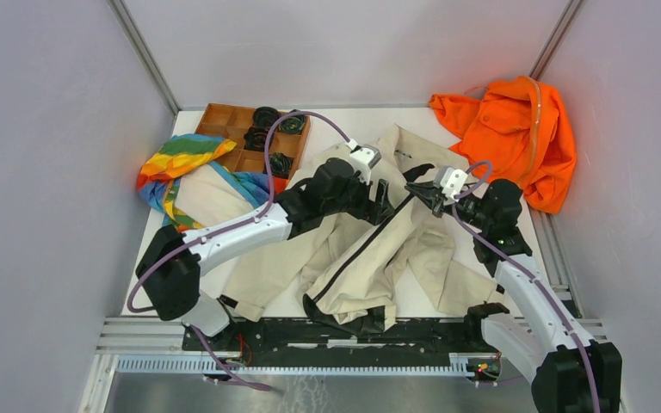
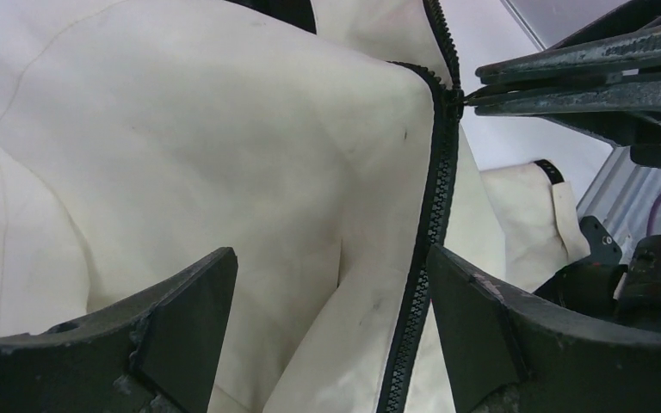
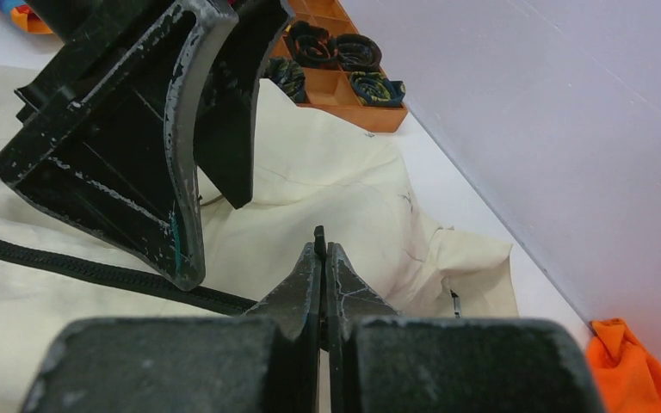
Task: Zip up the jacket
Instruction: Zip the zipper on the jacket.
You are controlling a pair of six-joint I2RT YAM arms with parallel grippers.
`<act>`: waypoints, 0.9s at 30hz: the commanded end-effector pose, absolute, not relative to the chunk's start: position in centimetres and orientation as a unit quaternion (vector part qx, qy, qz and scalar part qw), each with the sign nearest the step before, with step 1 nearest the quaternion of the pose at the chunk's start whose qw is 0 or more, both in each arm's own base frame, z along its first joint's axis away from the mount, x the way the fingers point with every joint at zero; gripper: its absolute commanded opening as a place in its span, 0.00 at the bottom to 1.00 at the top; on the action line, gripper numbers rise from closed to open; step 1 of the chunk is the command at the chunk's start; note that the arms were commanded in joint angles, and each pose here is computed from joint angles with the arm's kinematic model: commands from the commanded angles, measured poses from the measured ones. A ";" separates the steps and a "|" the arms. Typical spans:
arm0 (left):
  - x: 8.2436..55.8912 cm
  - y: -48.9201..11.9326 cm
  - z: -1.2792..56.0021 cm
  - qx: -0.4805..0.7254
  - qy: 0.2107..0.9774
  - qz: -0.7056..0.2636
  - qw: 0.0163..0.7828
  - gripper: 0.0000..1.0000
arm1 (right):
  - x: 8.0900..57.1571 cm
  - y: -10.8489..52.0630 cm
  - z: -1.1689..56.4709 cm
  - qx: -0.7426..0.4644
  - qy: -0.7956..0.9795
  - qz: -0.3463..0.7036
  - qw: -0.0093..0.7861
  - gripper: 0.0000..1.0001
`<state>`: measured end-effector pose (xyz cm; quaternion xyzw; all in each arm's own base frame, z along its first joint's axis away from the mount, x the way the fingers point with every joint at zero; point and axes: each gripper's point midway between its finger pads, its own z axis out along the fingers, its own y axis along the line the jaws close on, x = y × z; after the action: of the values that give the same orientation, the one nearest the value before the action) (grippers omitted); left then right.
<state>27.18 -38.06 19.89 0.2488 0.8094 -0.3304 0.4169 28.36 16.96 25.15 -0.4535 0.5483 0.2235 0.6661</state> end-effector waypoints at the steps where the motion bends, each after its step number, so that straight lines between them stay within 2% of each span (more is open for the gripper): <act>1: 27.4 -39.8 22.0 0.262 0.779 -0.374 0.429 0.87 | 28.0 17.1 26.2 -0.452 0.532 0.228 0.679 0.00; 9: 26.0 -41.4 21.1 0.259 0.774 -0.436 0.378 0.82 | 28.0 17.1 26.0 -0.450 0.534 0.230 0.678 0.00; 15: 25.6 -42.8 18.9 0.256 0.789 -0.453 0.327 0.69 | 28.1 17.1 25.9 -0.447 0.535 0.231 0.679 0.00; 17: 25.7 -43.1 17.8 0.250 0.800 -0.449 0.310 0.60 | 28.1 17.1 25.9 -0.447 0.536 0.231 0.678 0.00; 19: 25.8 -43.1 17.2 0.246 0.808 -0.448 0.293 0.45 | 28.2 17.0 25.8 -0.444 0.539 0.229 0.678 0.00; 23: 25.6 -42.2 16.4 0.233 0.823 -0.442 0.270 0.06 | 29.5 16.2 25.3 -0.422 0.560 0.207 0.682 0.00; 24: 25.4 -41.7 16.2 0.230 0.829 -0.437 0.262 0.03 | 30.3 15.8 25.2 -0.414 0.569 0.190 0.685 0.00; 27: 24.7 -40.0 15.3 0.223 0.851 -0.417 0.229 0.02 | 33.0 14.1 25.8 -0.398 0.587 0.137 0.691 0.00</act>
<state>25.65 -41.95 15.13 0.2419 0.8256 -0.4287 0.2757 29.41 16.37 23.46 -0.4268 0.5810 0.2166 0.6584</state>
